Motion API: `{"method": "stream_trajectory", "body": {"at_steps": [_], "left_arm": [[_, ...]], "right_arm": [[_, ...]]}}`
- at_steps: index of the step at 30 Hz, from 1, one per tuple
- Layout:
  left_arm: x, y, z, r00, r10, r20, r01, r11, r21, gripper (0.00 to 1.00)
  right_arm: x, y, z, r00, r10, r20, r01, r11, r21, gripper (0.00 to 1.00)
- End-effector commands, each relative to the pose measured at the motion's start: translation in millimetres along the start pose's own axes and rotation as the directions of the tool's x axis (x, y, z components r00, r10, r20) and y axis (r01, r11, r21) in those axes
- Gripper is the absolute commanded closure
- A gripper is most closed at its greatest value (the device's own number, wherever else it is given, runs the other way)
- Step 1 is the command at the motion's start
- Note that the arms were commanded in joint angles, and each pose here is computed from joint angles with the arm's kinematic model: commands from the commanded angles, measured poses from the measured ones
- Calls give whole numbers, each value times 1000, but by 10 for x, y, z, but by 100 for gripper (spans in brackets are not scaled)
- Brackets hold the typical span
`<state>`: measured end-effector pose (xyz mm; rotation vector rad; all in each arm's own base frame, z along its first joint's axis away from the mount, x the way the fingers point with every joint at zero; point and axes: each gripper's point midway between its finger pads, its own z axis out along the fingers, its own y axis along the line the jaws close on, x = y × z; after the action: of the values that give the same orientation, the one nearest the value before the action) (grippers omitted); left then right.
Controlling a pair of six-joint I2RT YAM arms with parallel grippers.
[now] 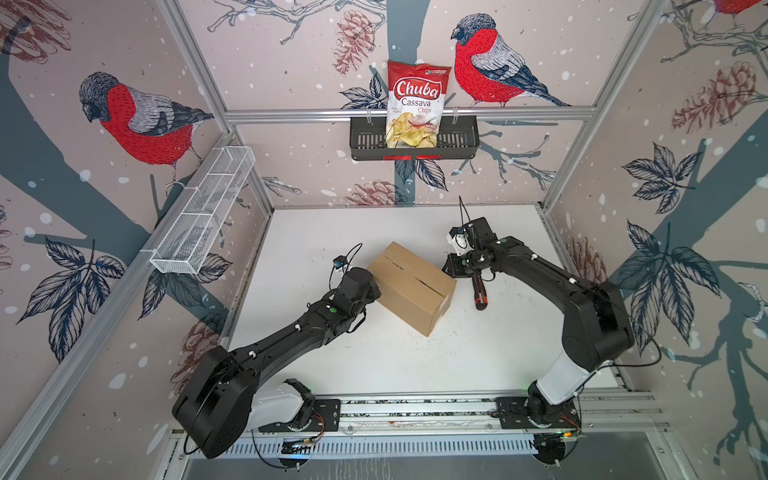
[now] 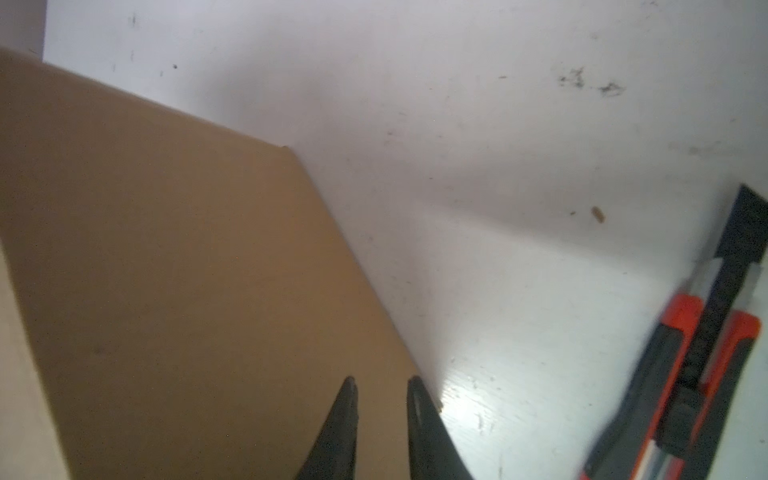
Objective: Unpack the express box
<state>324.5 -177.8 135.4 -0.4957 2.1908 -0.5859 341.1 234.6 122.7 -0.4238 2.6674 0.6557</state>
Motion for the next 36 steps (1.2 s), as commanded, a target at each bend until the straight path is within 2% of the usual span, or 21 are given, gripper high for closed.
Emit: {"method": "stream_trajectory", "body": {"at_steps": [1,8,14,17,20,24,27,30,36], "left_arm": [[-192,-193,72,999,29,43,-32,997,75,92],[-357,-295,423,998,58,21,-60,991,122,92],[-516,-501,827,996,78,-31,-70,975,211,92],[-703,-643,959,995,95,-39,-82,963,256,92],[-1003,-654,980,994,110,-6,-106,965,240,91],[-1370,-541,760,993,108,55,-117,973,198,91],[-1414,-464,492,989,131,75,-141,978,151,91],[-1229,-366,202,991,125,56,-132,983,132,91],[-642,-82,-495,987,142,78,-140,990,-31,92]], "right_arm": [[102,133,-35,1000,17,9,-17,1000,-13,84],[437,593,-151,999,23,26,-21,997,-74,84],[790,1121,-112,998,-65,-12,63,989,-138,84],[812,1091,-182,998,-56,11,57,990,-132,83],[710,828,-308,999,0,52,5,996,-85,83],[419,345,-487,989,74,126,-75,997,5,83],[90,31,-578,977,92,195,-103,993,50,83],[-204,-119,-566,971,86,223,-100,994,52,84],[-666,-220,-279,979,31,201,-42,998,50,84]]}}
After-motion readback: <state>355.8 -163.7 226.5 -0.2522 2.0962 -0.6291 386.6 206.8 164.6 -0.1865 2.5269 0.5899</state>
